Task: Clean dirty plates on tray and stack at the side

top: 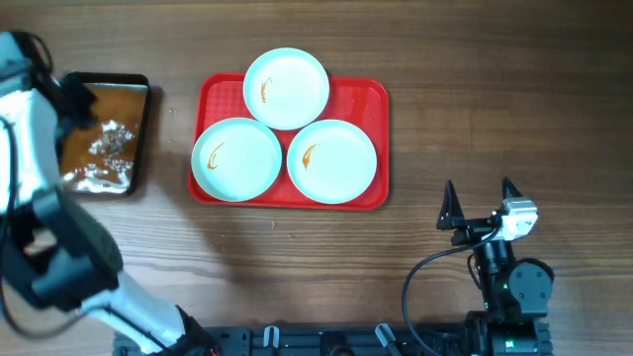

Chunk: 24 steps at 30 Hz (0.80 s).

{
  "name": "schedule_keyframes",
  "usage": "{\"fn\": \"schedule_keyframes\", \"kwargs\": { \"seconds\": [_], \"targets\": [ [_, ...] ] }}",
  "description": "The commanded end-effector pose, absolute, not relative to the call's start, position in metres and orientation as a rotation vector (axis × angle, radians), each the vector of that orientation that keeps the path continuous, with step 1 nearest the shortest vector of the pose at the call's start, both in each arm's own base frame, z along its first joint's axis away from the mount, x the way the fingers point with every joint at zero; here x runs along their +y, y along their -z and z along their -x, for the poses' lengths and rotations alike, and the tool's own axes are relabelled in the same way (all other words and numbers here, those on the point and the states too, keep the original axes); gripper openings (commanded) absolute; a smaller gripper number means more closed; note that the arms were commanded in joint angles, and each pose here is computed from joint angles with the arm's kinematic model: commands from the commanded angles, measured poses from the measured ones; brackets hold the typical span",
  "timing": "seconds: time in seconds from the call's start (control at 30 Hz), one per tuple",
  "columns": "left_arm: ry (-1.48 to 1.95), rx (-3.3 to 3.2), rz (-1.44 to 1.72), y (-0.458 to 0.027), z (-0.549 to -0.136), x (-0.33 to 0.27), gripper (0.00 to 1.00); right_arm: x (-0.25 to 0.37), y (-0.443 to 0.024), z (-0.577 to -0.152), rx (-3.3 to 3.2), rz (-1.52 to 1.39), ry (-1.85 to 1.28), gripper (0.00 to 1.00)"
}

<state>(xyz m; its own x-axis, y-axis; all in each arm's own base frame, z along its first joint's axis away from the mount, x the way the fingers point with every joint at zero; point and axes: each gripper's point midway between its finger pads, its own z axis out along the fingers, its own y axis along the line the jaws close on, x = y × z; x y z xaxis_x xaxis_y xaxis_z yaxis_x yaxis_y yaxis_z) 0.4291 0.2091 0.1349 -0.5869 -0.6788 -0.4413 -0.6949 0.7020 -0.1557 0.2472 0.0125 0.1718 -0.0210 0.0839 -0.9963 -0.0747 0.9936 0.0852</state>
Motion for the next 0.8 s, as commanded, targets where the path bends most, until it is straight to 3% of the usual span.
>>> {"fn": "schedule_keyframes", "kwargs": {
  "seconds": [0.0,0.1,0.23,0.27,0.37,0.43,0.53,0.67,0.77],
  "targets": [
    [0.101,2.256,0.926,-0.212,-0.446,0.197,0.04,0.010,-0.173,-0.247,1.579,-0.013,-0.112,1.00],
    [0.118,2.313,0.959,-0.175,-0.450,0.198,0.04,0.010,-0.173,-0.247,1.579,-0.013,-0.113,1.00],
    [0.146,2.508,1.072,-0.074,-0.442,0.196,0.04,0.010,-0.173,-0.247,1.579,-0.013,-0.112,1.00],
    [0.154,2.519,1.085,-0.071,-0.439,0.196,0.04,0.010,-0.173,-0.247,1.579,-0.013,-0.112,1.00],
    [0.308,2.409,1.008,-0.128,-0.449,0.187,0.04,0.010,-0.173,-0.247,1.579,-0.013,-0.112,1.00],
    [0.476,2.210,0.971,-0.203,-0.456,0.179,0.04,0.010,-0.173,-0.247,1.579,-0.013,-0.112,1.00],
    [0.493,2.075,1.055,-0.237,-0.452,0.190,0.04,0.010,-0.173,-0.247,1.579,-0.013,-0.112,1.00],
    [0.421,2.252,1.331,-0.137,-0.439,0.206,0.04,0.010,-0.173,-0.247,1.579,-0.013,-0.113,1.00],
    [0.475,2.327,1.420,-0.098,-0.430,0.204,0.04,0.010,-0.173,-0.247,1.579,-0.013,-0.112,1.00]
  ]
}}
